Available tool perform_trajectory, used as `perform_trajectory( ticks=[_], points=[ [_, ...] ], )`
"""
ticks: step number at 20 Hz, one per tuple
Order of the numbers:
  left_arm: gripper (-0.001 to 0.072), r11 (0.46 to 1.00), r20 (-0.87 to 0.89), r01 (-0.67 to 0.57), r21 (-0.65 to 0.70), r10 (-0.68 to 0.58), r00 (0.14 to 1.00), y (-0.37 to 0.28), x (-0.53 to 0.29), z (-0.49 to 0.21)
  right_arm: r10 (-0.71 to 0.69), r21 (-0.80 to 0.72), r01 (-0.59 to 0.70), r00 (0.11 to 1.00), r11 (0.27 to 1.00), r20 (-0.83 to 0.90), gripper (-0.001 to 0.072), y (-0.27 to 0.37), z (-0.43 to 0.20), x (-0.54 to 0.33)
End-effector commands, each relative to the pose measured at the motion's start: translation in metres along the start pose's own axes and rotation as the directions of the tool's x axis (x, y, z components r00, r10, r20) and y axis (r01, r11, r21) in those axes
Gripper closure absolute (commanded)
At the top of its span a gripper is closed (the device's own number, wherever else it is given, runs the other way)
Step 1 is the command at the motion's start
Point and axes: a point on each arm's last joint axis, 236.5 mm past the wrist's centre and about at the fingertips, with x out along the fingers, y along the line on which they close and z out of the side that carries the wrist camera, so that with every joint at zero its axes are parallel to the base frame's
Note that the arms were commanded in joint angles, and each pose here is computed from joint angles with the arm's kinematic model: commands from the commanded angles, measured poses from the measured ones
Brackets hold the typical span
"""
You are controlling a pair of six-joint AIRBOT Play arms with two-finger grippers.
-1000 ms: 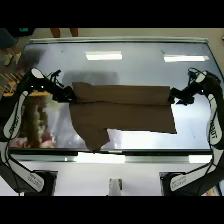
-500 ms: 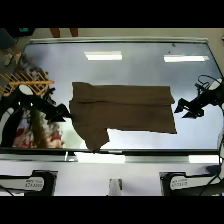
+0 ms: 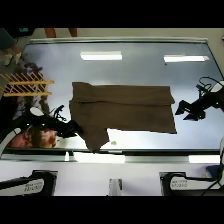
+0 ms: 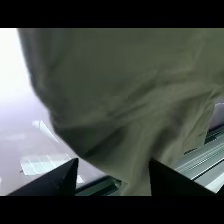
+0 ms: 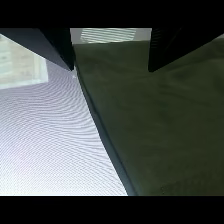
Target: Fold the shirts.
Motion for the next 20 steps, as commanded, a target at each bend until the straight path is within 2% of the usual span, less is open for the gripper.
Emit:
perform_trajectory(
  ticks=[1, 2, 3, 4, 5, 7, 10, 13, 18, 20],
  points=[
    [0.0179, 0.999, 0.016, -0.031, 0.038, 0.030, 0.999, -0.002, 0.014, -0.001, -0.038, -0.007, 0.038, 0.999, 0.999, -0.033, 0.0228, -0.009, -0.009, 0.000],
    [0.0192, 0.998, 0.018, -0.033, 0.043, 0.033, 0.999, -0.003, 0.015, -0.001, -0.044, -0.013, 0.044, 0.998, 0.999, -0.047, 0.0221, -0.011, -0.013, 0.003],
    [0.0273, 0.999, 0.025, -0.035, 0.040, 0.034, 0.999, -0.003, 0.015, 0.000, -0.049, -0.016, 0.048, 0.997, 0.999, -0.064, 0.0207, -0.014, -0.018, 0.006],
    [0.0357, 0.999, 0.035, -0.037, 0.033, 0.036, 0.999, -0.002, 0.014, 0.003, -0.054, -0.016, 0.053, 0.995, 0.998, -0.084, 0.0160, -0.016, -0.024, 0.012],
    [0.0430, 0.999, 0.043, -0.039, 0.031, 0.038, 0.998, -0.001, 0.014, 0.005, -0.053, -0.011, 0.052, 0.993, 0.999, -0.102, 0.0155, -0.017, -0.030, 0.019],
    [0.0669, 0.998, 0.045, -0.040, 0.039, 0.038, 0.998, -0.001, 0.014, 0.005, -0.046, -0.002, 0.046, 0.992, 0.999, -0.121, 0.0151, -0.018, -0.039, 0.032],
    [0.0671, 0.998, 0.045, -0.039, 0.046, 0.037, 0.998, -0.002, 0.013, 0.005, -0.052, 0.011, 0.053, 0.993, 0.999, -0.103, 0.0155, -0.021, -0.037, 0.042],
    [0.0670, 0.998, 0.047, -0.039, 0.048, 0.037, 0.998, -0.003, 0.013, 0.006, -0.040, 0.027, 0.046, 0.984, 0.999, -0.173, 0.0166, -0.022, -0.047, 0.056],
    [0.0670, 0.998, 0.048, -0.038, 0.048, 0.036, 0.998, -0.003, 0.013, 0.007, 0.036, 0.051, -0.026, 0.976, 0.998, -0.213, 0.0174, -0.008, -0.050, 0.071],
    [0.0671, 0.998, 0.048, -0.038, 0.048, 0.036, 0.998, -0.003, 0.013, 0.007, 0.047, 0.058, -0.036, 0.980, 0.998, -0.193, 0.0235, -0.005, -0.045, 0.072]
  ],
)
